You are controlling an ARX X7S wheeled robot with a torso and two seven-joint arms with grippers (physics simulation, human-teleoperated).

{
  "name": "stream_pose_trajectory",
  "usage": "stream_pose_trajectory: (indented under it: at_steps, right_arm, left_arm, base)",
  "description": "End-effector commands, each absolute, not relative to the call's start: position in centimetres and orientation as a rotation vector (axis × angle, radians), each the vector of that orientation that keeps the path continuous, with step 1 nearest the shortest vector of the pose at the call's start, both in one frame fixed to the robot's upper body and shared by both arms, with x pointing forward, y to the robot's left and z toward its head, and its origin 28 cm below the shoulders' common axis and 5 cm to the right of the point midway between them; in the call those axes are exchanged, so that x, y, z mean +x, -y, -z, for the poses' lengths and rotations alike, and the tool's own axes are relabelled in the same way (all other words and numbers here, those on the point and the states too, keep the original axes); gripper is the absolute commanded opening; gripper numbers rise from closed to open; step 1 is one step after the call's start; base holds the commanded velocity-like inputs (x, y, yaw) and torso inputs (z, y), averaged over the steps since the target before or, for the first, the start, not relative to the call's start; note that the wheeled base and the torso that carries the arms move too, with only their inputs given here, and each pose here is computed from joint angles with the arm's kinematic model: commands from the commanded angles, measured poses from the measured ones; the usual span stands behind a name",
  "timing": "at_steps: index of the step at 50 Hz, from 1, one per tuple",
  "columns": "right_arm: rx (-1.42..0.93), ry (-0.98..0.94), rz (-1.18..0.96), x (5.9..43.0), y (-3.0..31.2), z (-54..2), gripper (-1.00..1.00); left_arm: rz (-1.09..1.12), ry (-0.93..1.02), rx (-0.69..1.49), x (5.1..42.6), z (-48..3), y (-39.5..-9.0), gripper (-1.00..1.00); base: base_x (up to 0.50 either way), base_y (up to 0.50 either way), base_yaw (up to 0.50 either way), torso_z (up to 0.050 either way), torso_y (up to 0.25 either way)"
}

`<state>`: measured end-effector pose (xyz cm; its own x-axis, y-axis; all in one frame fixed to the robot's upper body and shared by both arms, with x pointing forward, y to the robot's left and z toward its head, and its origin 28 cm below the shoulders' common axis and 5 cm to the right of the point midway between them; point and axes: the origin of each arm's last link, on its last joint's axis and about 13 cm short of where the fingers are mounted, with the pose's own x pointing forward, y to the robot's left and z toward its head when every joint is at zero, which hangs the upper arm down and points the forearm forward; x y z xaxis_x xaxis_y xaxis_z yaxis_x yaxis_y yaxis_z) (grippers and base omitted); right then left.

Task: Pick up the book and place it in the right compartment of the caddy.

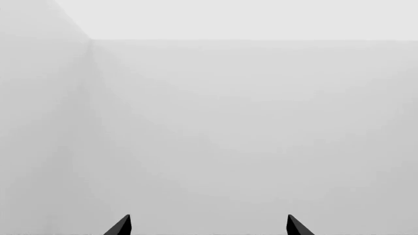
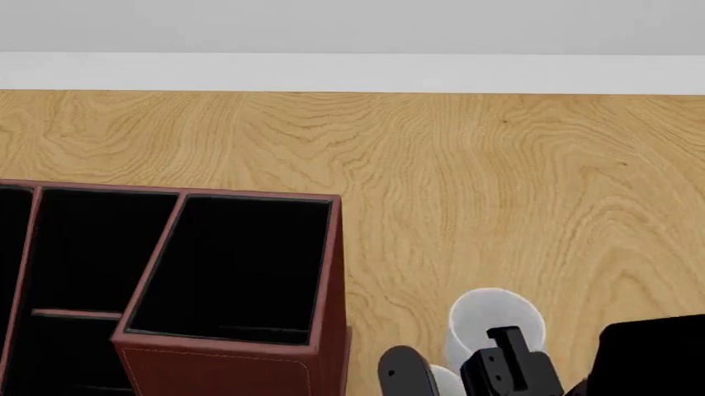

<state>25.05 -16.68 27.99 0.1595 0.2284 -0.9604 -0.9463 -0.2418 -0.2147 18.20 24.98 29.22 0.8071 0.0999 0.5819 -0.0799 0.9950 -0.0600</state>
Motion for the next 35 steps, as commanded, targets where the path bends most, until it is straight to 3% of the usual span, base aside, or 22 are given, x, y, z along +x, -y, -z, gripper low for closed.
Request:
stream_pose_trajectory:
  at_steps: [1, 35]
  right_arm:
    - [-1.327, -0.824, -1.321, 25.7, 17.3, -26.2, 1.0]
    - [-1.338, -0.895, -1.305, 27.1, 18.0, -21.3, 1.0]
  left_arm:
    - [-0.101, 0.616, -0.034, 18.2, -29.1, -25.0, 1.0]
    - [-0.109, 0.597, -0.028, 18.8, -28.7, -25.0, 1.0]
  base:
    - [0.0, 0.0, 0.0, 0.0, 0.0]
    - [0.0, 0.0, 0.0, 0.0, 0.0]
